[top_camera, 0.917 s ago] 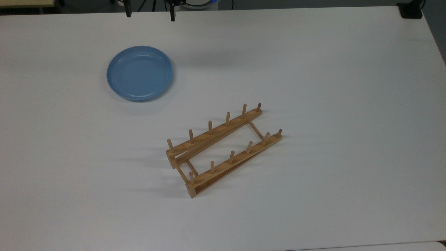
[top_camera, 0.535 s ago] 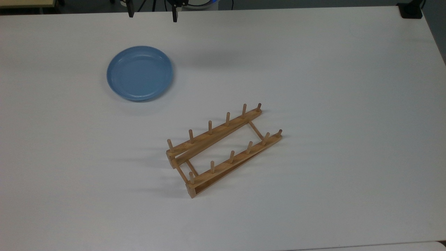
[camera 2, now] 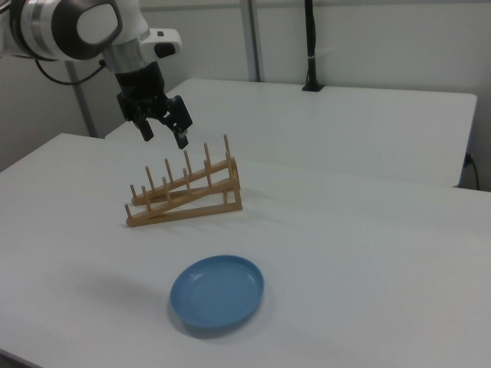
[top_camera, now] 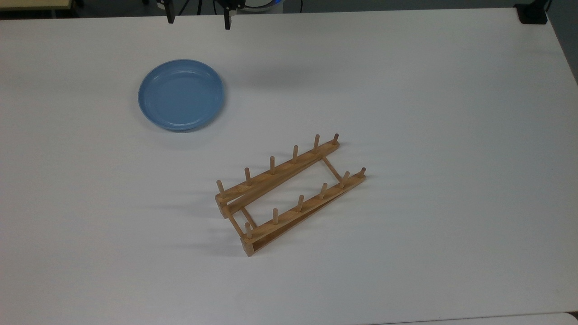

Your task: Place plate in plate rack

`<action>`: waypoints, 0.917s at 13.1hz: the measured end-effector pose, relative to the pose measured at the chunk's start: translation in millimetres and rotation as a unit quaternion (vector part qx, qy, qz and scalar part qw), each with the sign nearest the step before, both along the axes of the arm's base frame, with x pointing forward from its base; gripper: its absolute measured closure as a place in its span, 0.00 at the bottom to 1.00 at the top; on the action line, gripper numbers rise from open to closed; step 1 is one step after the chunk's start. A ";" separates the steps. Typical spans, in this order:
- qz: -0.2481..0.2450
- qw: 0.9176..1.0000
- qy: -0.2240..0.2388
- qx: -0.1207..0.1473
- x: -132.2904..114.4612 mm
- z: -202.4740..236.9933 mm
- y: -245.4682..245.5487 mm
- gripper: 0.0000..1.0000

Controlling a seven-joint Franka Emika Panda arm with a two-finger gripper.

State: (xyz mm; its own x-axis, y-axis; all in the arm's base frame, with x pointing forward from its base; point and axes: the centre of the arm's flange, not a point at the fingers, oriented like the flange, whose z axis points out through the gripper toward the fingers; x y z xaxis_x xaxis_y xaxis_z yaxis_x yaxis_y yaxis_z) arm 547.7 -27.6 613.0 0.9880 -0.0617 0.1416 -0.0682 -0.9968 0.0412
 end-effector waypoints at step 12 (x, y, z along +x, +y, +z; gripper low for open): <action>0.125 0.992 0.026 -0.023 -3.8 -4.5 -18.2 0.00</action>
